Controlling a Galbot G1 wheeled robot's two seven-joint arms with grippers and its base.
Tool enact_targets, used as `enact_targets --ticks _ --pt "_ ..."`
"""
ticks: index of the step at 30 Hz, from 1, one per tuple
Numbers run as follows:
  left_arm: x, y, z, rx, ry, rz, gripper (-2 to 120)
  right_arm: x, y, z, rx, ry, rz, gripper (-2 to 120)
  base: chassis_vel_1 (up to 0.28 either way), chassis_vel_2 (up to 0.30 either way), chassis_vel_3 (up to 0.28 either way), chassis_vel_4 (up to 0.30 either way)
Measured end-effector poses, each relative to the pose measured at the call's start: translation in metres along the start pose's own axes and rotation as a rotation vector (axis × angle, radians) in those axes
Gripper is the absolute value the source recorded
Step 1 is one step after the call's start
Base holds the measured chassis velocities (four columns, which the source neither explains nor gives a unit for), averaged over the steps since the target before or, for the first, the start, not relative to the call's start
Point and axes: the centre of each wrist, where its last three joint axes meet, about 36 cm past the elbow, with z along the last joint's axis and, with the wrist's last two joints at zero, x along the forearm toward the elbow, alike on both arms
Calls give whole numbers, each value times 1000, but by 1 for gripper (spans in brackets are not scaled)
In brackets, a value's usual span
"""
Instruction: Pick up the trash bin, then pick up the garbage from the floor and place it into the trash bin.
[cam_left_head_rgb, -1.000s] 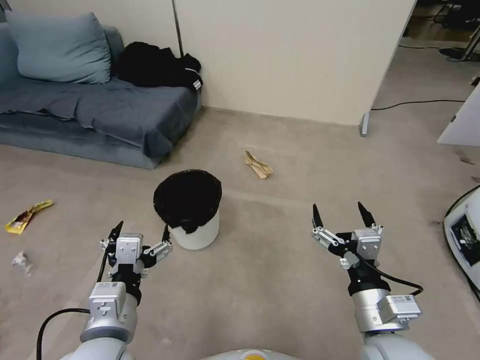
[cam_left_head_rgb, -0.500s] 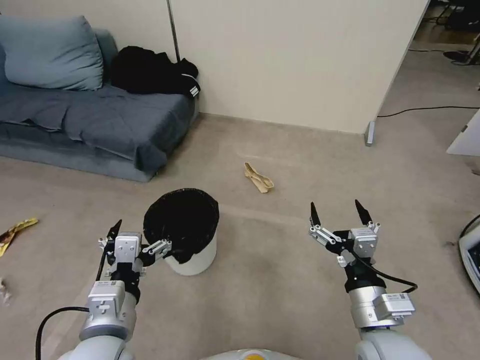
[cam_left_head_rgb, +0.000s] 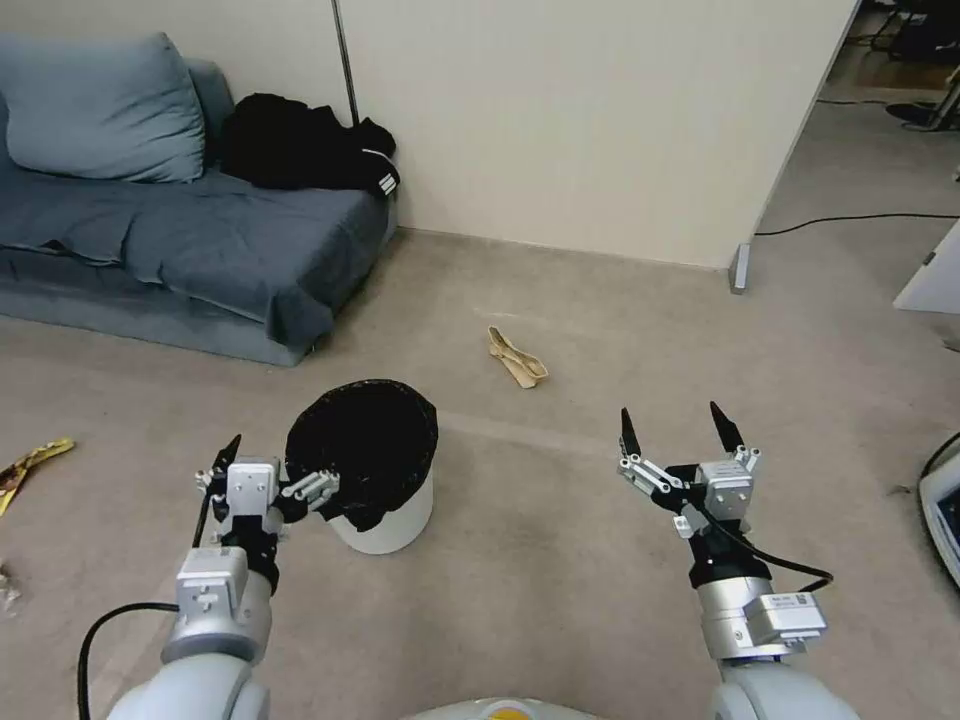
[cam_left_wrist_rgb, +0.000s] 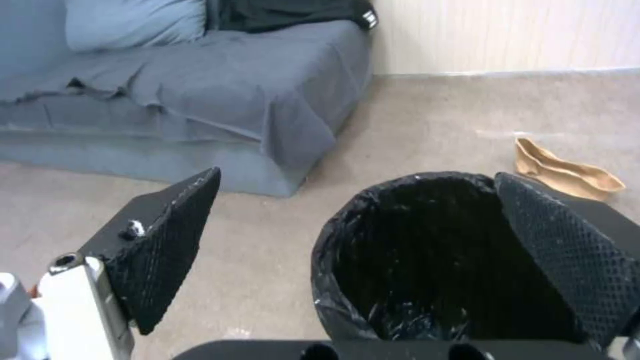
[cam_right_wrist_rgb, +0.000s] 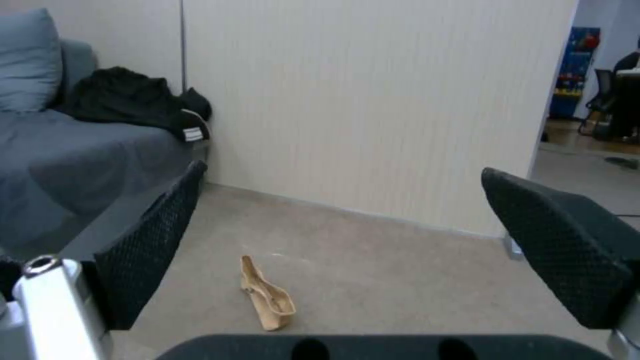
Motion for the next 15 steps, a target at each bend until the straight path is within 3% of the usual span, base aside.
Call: enact_targets --ticks 4,8,15 --pt "-12 1 -4 33 31 -21 100 1 0 2 1 2 4 100 0 0 0 0" --pt "-38 4 -7 122 77 -4 100 3 1 6 17 4 2 100 0 0 0 0" --pt "-73 9 -3 167 124 3 100 9 1 14 41 18 0 100 0 0 0 0"
